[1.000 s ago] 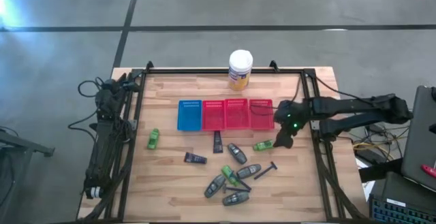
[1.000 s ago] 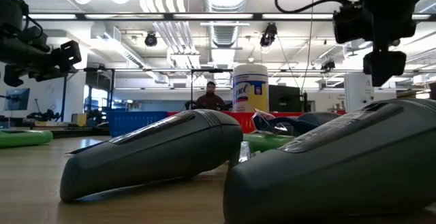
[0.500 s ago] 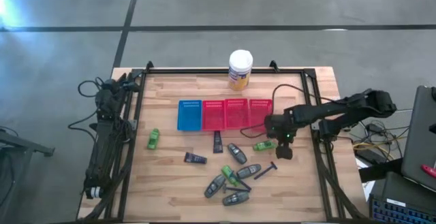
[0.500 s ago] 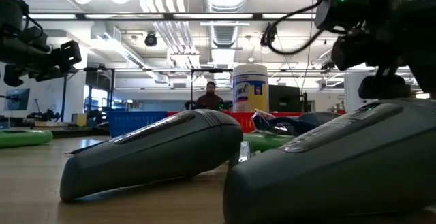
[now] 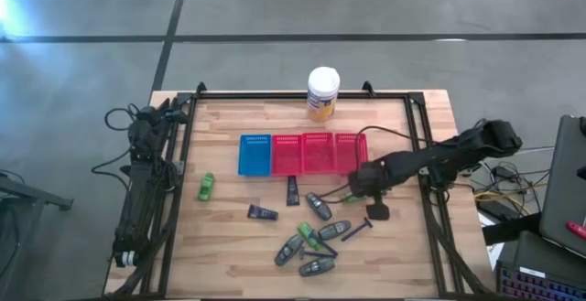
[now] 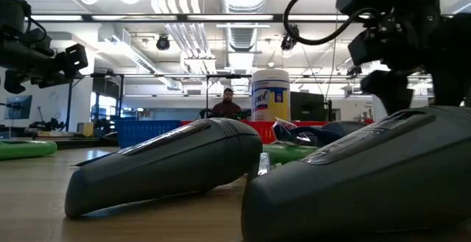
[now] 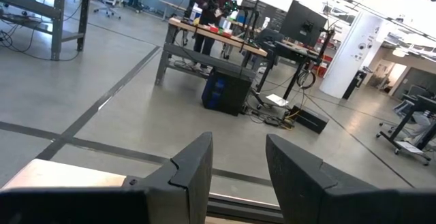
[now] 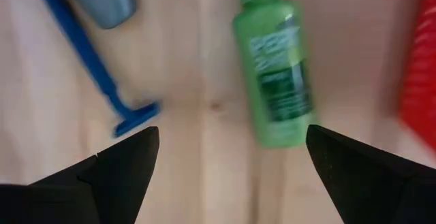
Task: Pick & Place Travel size toiletries
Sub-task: Put the green shampoo into the right red bin
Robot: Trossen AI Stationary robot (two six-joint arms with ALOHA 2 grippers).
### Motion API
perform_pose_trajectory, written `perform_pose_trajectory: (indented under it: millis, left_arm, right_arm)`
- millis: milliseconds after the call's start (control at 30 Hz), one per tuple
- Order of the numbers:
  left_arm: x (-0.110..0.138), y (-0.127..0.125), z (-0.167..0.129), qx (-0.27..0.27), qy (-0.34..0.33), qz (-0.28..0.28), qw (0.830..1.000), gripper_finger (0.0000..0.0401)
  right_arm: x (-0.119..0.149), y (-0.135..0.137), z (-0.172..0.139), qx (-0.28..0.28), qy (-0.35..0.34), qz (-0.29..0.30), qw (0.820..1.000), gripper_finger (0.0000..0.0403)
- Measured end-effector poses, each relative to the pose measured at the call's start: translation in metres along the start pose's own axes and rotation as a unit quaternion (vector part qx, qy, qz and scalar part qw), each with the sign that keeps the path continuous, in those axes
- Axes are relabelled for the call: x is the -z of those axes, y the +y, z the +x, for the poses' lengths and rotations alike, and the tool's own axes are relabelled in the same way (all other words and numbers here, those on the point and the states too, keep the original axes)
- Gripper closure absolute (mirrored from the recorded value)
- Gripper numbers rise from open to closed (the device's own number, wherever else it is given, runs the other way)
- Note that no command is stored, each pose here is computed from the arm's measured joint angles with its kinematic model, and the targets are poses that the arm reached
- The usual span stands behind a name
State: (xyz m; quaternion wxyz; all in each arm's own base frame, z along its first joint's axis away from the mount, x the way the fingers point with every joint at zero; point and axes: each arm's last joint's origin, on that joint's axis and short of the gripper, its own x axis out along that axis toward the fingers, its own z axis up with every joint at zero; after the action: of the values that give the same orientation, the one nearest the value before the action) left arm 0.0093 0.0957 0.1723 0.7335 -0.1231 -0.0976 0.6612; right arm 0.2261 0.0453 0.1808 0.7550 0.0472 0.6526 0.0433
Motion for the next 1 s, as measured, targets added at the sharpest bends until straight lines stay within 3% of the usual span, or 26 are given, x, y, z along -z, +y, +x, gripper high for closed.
perform_pose_trajectory:
  millis: [267,600,1000]
  left_arm:
    - [0.0,0.0,0.0,0.0,0.0,0.0,1.0,0.0259]
    - [0.0,0.0,0.0,0.0,0.001,0.0,1.0,0.0259]
    - [0.0,0.0,0.0,0.0,0.001,0.0,1.0,0.0259]
  right_arm:
    - [-0.005,-0.001,0.006,0.026,0.005,-0.054,0.998,0.0037]
    - [-0.013,-0.003,0.033,0.042,0.024,-0.068,0.997,0.0037]
    - [-0.015,-0.008,0.038,0.043,0.032,-0.113,0.992,0.0037]
